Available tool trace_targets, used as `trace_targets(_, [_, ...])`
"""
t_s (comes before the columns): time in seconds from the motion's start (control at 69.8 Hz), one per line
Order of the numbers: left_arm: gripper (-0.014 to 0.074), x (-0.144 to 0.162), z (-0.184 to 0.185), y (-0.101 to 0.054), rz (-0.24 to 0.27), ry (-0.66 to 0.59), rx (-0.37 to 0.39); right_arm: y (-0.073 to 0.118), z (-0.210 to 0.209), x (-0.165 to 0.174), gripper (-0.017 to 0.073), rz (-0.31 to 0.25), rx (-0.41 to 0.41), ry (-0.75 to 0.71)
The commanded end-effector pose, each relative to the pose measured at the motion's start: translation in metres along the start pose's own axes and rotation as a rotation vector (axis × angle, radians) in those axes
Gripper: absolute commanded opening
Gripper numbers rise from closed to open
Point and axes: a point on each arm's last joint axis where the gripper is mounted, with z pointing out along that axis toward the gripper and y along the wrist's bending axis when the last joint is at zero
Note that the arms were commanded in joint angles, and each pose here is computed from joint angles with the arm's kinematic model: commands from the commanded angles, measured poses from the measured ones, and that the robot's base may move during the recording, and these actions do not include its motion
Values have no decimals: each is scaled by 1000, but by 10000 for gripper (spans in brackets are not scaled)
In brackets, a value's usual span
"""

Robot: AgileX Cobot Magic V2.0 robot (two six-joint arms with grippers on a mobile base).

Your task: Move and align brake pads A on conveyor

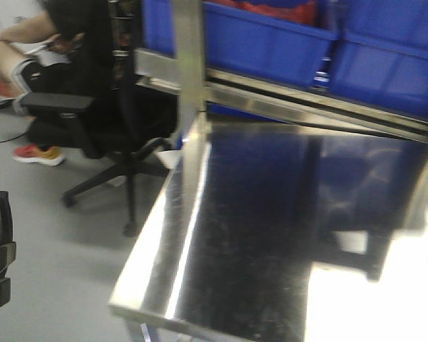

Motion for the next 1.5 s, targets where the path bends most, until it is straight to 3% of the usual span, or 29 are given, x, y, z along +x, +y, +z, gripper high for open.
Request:
trace_targets(0.0, [-8,-13,-6,-4,1,-97,35,1,-5,-17,-2,-12,-5,-120])
trace_targets(1.489, [-8,-13,-6,-3,1,-94,34,1,-5,-17,-2,-12,-5,-120])
